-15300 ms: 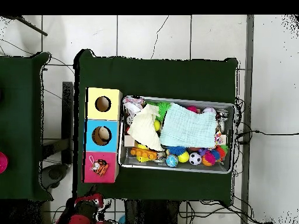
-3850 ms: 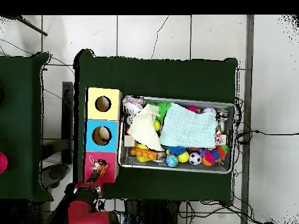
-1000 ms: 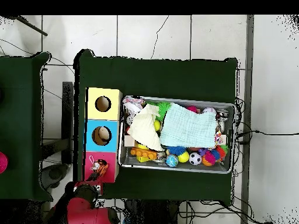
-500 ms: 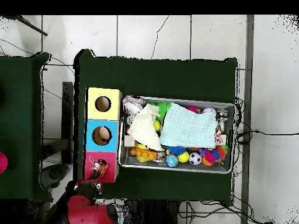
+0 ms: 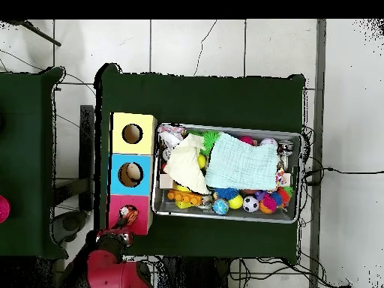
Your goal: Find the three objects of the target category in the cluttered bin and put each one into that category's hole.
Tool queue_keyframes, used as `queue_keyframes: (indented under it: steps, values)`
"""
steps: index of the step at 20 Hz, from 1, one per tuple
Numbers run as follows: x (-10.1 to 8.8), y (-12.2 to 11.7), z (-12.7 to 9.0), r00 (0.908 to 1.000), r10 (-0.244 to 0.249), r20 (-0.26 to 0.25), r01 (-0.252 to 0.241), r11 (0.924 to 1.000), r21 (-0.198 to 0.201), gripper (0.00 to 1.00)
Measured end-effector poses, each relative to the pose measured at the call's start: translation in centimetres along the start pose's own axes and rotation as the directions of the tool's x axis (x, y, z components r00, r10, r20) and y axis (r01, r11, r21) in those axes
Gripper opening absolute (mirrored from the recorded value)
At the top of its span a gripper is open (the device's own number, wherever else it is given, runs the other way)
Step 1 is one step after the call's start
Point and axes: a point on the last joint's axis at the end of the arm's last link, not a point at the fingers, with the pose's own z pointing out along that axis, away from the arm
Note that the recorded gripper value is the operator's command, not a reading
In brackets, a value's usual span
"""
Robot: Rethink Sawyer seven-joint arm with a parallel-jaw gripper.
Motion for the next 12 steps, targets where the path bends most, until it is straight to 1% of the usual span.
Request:
queue_keyframes:
  steps: [5,12]
  values:
    - [-0.2,0.0,0.4,0.9996,-0.004,0.029,0.004,1.0000,0.004,0.00]
    - [0.7,-0.2,2.8,0.9988,-0.021,0.044,0.020,0.9996,0.019,0.00]
